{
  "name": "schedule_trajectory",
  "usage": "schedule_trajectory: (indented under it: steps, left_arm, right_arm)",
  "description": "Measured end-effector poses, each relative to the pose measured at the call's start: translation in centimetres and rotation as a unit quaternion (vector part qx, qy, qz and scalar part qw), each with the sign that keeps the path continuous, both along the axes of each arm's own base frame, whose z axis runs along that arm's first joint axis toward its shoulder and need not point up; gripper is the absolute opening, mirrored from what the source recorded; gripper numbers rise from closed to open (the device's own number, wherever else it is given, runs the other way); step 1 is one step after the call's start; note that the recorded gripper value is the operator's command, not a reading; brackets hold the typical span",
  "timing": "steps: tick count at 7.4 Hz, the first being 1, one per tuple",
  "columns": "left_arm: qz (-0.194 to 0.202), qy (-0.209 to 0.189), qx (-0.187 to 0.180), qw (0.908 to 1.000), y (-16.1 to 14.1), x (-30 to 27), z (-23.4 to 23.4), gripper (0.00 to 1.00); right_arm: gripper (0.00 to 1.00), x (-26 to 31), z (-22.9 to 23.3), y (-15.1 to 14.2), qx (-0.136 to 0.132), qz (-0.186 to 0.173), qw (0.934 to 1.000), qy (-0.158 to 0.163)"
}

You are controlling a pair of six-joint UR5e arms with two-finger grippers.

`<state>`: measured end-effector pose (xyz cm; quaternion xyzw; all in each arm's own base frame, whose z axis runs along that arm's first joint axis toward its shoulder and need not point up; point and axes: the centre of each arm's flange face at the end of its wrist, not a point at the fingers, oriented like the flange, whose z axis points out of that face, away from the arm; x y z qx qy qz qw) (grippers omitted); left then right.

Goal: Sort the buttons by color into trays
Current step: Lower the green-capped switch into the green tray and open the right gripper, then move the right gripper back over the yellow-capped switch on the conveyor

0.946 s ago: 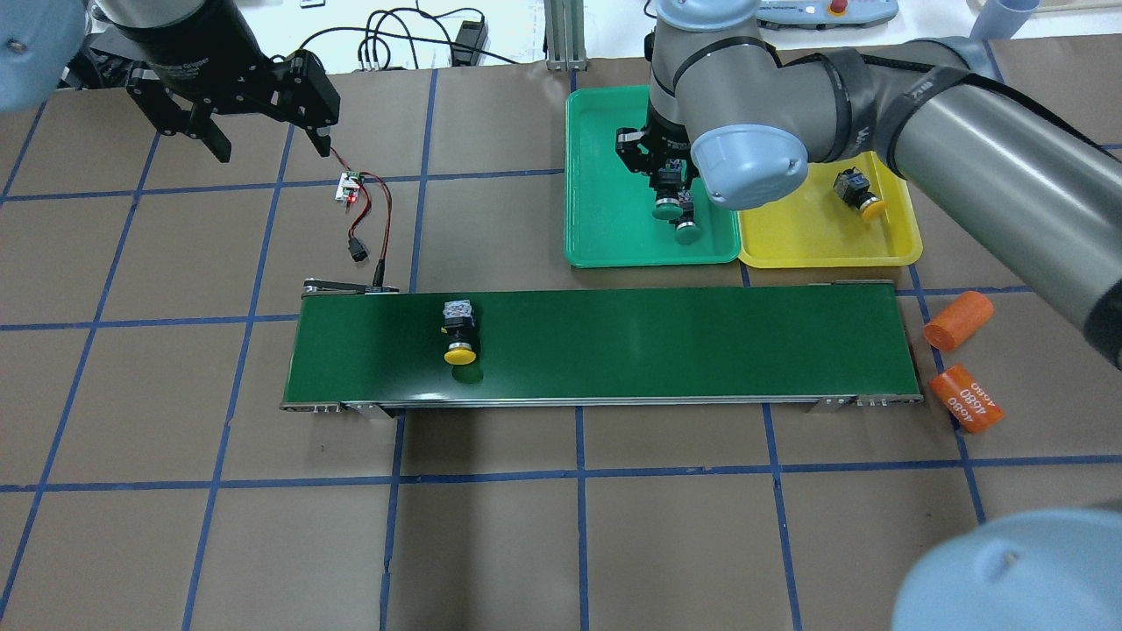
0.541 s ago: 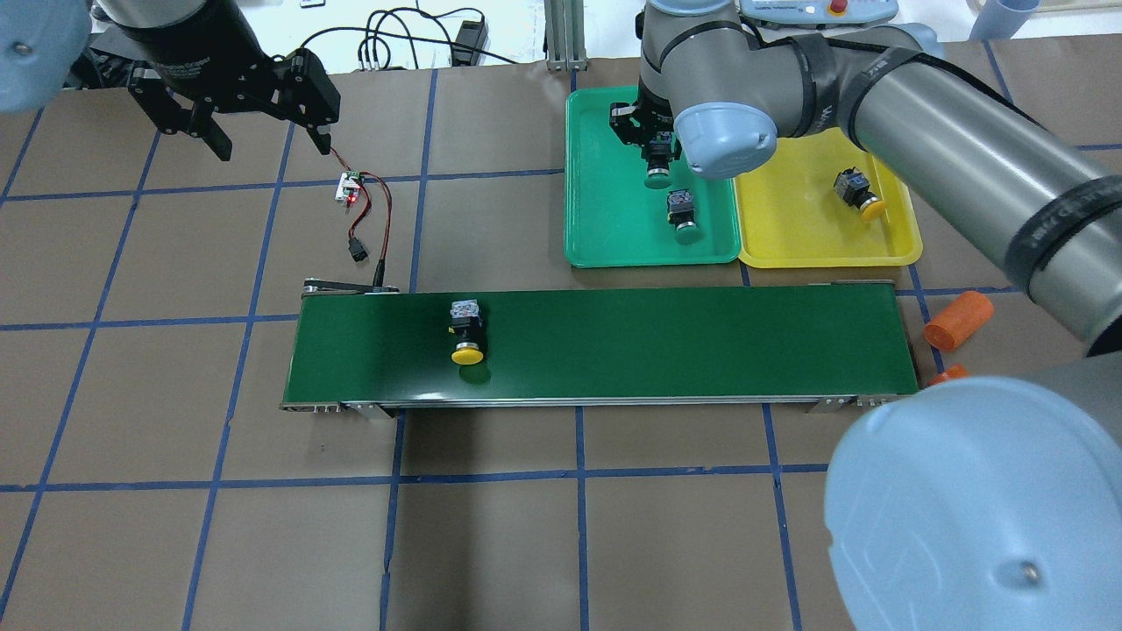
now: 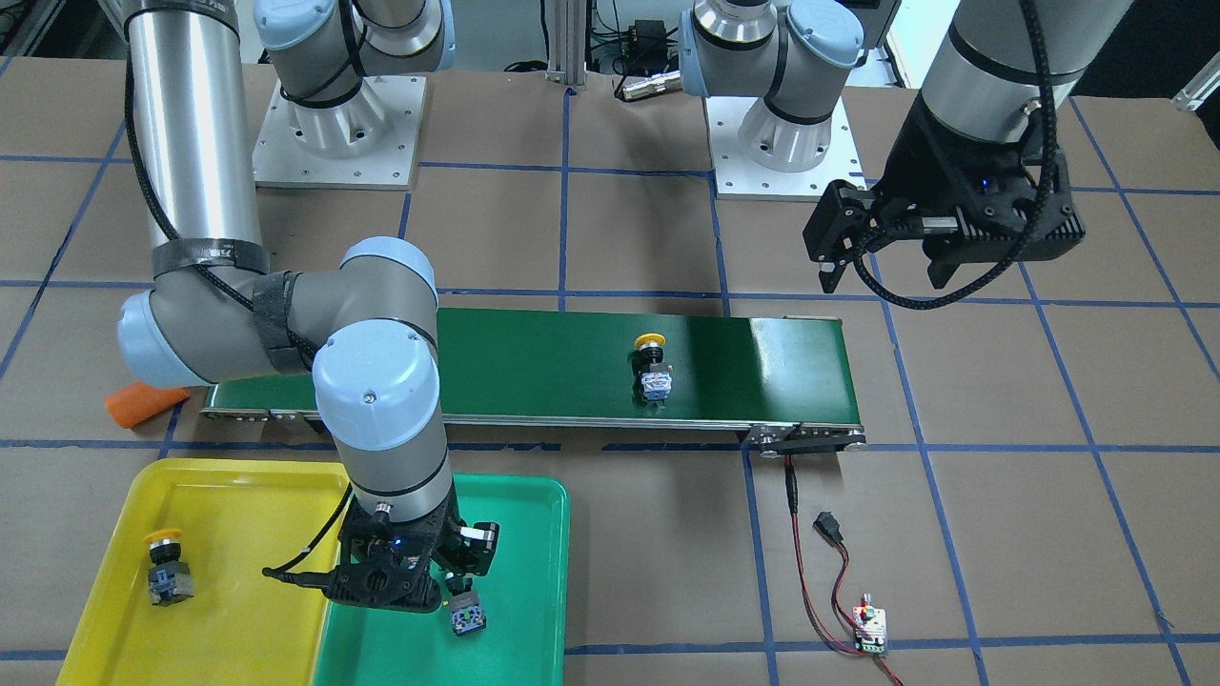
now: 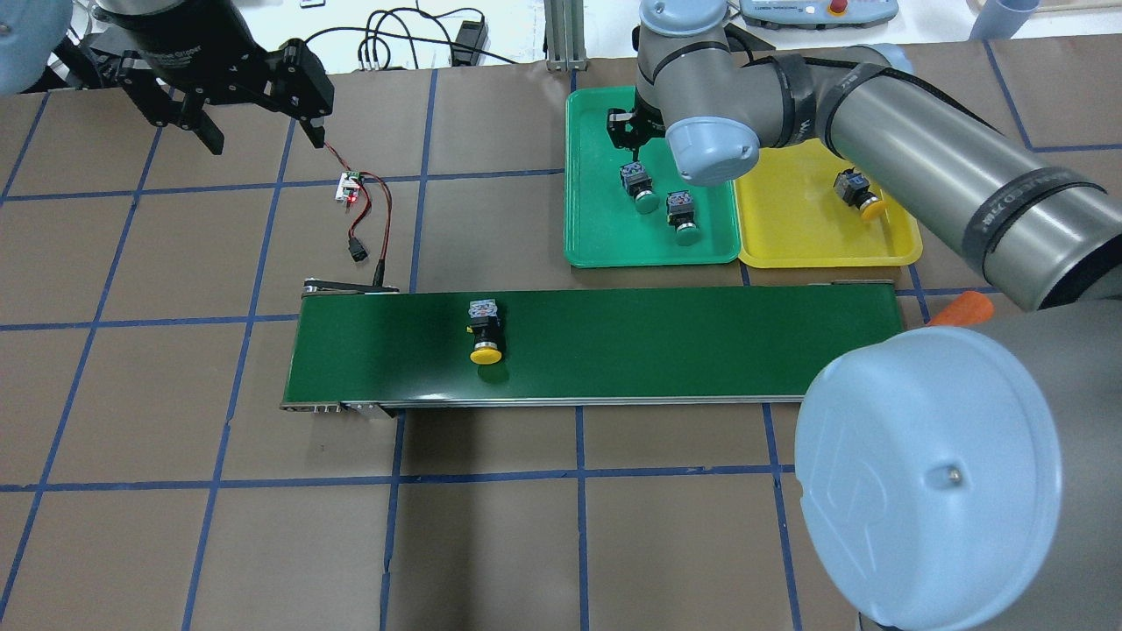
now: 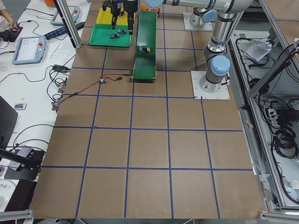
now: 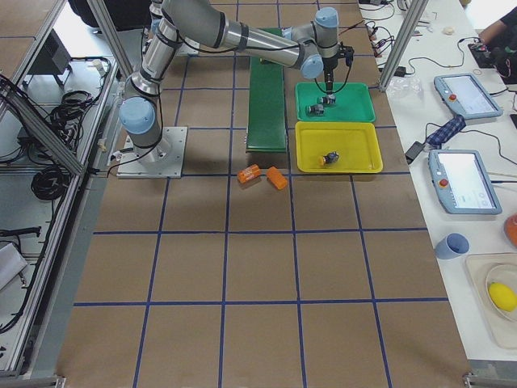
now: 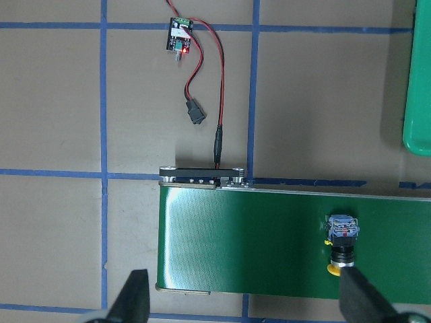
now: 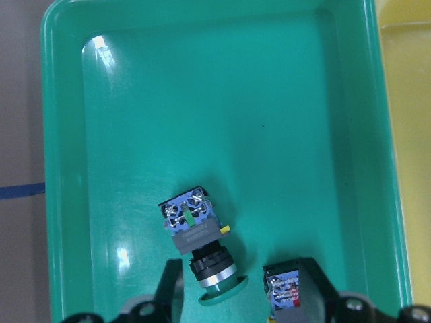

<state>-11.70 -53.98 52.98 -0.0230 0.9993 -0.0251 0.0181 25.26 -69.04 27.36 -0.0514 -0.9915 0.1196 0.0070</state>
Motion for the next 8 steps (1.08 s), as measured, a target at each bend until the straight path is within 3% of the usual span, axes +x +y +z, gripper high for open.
schedule_trajectory:
  steps: [5, 8]
  left_arm:
    - [0.023, 0.004, 0.012, 0.9996, 1.3, -0.5, 0.1, 1.00]
    - [0.027, 0.003, 0.023, 0.9993, 1.9, -0.4, 0.4, 1.00]
  right_arm:
    - [1.00, -4.1, 5.6, 2.3, 0.040, -0.024, 0.9989, 0.007]
    - [1.00, -3.9, 7.1, 5.0, 0.094, -0.032, 0.9950, 0.013]
